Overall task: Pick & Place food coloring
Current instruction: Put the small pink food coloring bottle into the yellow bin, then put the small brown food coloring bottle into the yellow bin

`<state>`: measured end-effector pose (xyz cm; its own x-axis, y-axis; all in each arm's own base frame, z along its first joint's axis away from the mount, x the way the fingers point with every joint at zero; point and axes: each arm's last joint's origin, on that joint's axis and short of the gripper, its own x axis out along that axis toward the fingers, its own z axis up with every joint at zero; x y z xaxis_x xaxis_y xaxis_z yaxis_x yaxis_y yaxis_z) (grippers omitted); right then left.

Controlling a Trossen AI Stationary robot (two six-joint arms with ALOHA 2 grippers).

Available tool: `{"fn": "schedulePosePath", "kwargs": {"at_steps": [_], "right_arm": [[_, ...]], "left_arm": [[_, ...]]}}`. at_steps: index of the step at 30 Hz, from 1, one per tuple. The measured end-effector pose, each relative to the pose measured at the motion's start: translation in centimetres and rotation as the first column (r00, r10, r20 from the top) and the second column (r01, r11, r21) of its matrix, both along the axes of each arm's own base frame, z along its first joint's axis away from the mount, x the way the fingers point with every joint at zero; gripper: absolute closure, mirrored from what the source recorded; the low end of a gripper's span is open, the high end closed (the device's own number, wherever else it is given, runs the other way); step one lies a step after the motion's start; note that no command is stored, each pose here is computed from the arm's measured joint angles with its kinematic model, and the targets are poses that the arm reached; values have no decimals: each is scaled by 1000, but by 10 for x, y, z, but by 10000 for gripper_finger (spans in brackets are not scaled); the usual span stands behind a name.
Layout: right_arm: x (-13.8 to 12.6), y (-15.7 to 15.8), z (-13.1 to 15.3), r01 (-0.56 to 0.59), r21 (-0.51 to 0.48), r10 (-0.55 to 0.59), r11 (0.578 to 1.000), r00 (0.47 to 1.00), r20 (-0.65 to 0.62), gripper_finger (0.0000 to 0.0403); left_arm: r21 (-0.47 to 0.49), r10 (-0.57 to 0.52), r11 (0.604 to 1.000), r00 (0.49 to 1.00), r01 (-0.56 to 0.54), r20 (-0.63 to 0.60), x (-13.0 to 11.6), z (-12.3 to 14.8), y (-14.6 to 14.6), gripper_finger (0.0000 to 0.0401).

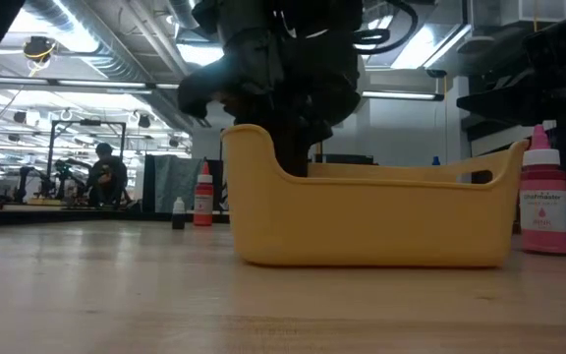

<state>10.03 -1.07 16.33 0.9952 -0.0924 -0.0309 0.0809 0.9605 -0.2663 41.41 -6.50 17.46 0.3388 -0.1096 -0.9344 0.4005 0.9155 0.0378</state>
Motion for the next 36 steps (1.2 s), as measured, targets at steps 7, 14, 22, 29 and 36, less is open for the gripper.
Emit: {"fn": "schedulePosePath", "kwargs": {"at_steps": [7,14,22,29,36], "right_arm": [[0,0,0,0,0,0,1000,1000,0,386],[0,0,0,0,0,0,1000,1000,0,386],[0,0,0,0,0,0,1000,1000,0,386],[0,0,0,0,0,0,1000,1000,0,386],[0,0,0,0,0,0,1000,1000,0,386]], "left_arm": [[9,15,1000,1000,-15,-13,-1,0,1,324],[8,27,1000,999,-27,-28,-2,-1,1,304],[29,43,999,999,-43,-15,-7,13,1,291],[134,73,989,993,-60,-97,-16,45,1,293],[191,223,962,966,-197,-128,-47,87,22,292]]}}
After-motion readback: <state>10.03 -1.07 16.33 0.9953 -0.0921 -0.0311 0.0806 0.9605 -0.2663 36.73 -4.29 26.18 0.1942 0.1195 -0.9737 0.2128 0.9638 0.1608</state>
